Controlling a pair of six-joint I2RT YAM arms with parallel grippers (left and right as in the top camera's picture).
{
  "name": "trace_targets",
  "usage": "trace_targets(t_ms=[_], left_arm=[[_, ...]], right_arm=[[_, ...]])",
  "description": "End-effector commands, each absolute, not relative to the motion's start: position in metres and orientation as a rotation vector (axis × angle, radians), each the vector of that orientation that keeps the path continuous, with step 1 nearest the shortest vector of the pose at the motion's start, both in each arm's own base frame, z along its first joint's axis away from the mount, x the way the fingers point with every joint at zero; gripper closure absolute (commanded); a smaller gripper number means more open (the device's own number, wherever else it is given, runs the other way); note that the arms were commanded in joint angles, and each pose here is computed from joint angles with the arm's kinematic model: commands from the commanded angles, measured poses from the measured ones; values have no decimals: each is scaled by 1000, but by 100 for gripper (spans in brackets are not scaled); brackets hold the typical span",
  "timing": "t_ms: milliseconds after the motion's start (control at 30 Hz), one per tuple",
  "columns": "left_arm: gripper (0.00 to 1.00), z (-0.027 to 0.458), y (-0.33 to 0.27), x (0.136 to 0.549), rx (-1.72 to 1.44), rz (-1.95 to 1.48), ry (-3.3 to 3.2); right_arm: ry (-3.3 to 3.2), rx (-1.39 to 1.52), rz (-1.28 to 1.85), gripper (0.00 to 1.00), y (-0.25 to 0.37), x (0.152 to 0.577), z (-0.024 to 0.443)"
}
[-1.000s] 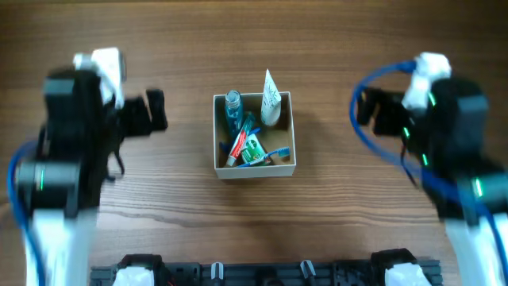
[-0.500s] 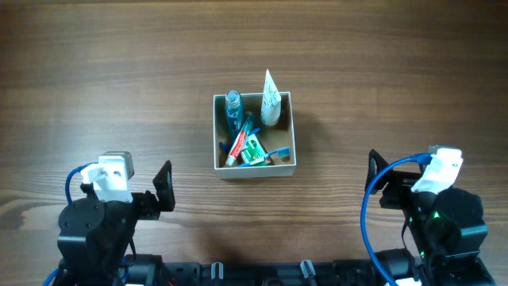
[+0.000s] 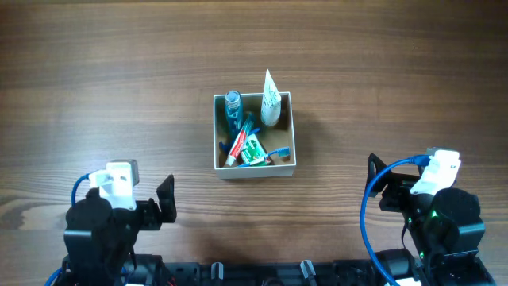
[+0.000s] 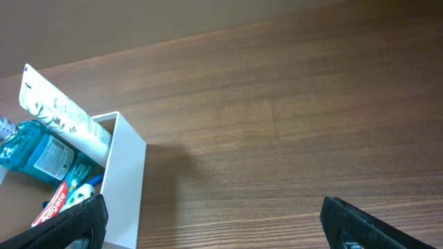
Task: Pack container
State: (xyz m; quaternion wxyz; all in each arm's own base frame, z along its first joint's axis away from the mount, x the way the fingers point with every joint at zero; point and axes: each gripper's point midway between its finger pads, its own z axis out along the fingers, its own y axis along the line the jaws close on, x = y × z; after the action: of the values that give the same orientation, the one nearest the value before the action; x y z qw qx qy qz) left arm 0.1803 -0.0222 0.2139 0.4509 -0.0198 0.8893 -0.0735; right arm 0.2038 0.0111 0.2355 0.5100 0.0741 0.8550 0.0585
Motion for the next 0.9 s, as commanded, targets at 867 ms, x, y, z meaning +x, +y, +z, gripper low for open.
trace_targets(t_ms=[867], left_arm=[[0, 209, -29, 176, -38, -229, 2217]], right_arm=[[1518, -12, 170, 0, 27, 226, 239]])
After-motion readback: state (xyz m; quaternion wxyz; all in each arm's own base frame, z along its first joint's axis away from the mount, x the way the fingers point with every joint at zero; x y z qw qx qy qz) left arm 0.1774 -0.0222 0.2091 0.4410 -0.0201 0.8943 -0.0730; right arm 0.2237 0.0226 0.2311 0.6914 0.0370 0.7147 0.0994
